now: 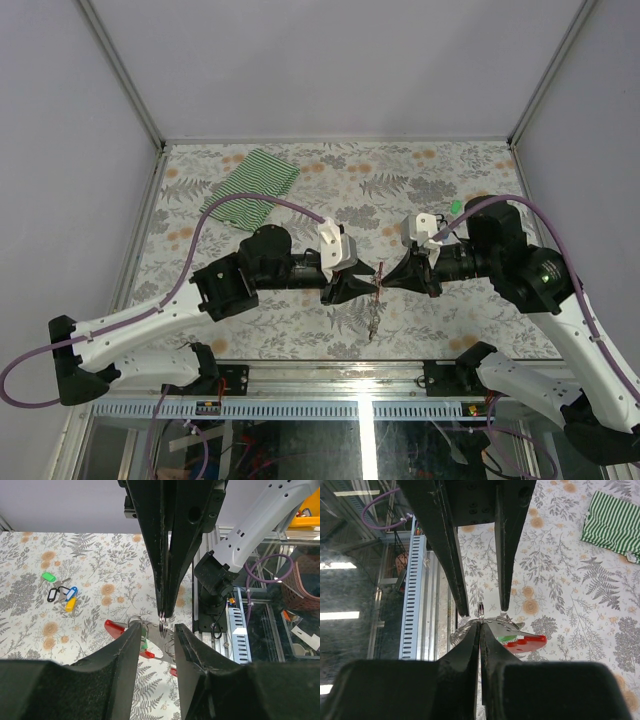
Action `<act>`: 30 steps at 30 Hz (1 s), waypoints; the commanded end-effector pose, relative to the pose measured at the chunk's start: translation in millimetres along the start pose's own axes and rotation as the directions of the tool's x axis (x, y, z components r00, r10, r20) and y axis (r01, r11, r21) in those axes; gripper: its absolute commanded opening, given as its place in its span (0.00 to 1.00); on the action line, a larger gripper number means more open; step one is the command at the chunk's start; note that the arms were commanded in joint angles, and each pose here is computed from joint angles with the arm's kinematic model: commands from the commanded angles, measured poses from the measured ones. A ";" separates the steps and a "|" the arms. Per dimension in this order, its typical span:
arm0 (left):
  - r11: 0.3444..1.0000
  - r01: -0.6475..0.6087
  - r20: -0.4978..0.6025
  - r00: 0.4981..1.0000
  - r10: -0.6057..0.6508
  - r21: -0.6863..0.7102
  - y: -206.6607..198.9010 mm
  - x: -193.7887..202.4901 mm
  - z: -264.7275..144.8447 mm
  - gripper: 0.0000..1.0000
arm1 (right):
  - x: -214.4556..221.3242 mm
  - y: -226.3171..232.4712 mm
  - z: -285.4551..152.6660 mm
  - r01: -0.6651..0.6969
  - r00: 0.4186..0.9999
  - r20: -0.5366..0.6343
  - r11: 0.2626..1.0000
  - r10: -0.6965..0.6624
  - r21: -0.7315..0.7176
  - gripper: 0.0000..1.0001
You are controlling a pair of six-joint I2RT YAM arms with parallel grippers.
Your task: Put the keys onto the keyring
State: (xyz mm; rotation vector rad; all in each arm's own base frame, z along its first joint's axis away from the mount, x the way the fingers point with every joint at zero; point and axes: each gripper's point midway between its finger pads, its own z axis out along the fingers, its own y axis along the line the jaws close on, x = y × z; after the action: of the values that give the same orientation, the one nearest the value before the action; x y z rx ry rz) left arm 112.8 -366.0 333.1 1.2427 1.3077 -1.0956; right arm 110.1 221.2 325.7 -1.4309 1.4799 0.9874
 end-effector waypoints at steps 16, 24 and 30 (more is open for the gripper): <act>0.998 -0.044 0.009 0.999 0.044 0.037 -1.8 -18.0 2.4 0.23 | -12.9 8.5 0.5 0.036 0.998 0.048 0.998 -0.033 -0.058 0.00; 0.998 -0.051 0.020 0.999 0.050 0.035 -2.1 -22.5 0.5 0.00 | -14.2 8.3 0.7 0.043 0.997 0.058 0.998 -0.040 -0.055 0.00; 1.000 -0.030 0.126 0.992 0.030 0.000 -1.6 -39.1 -7.7 0.00 | -39.7 7.3 -8.9 0.110 0.981 0.158 0.994 -0.111 0.017 0.23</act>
State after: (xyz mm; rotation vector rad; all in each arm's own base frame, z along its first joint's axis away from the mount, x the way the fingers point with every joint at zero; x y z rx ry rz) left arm 109.7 -368.3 333.9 1.2925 1.3078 -1.0974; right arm 105.9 223.7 328.1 -1.4333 1.4583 1.0234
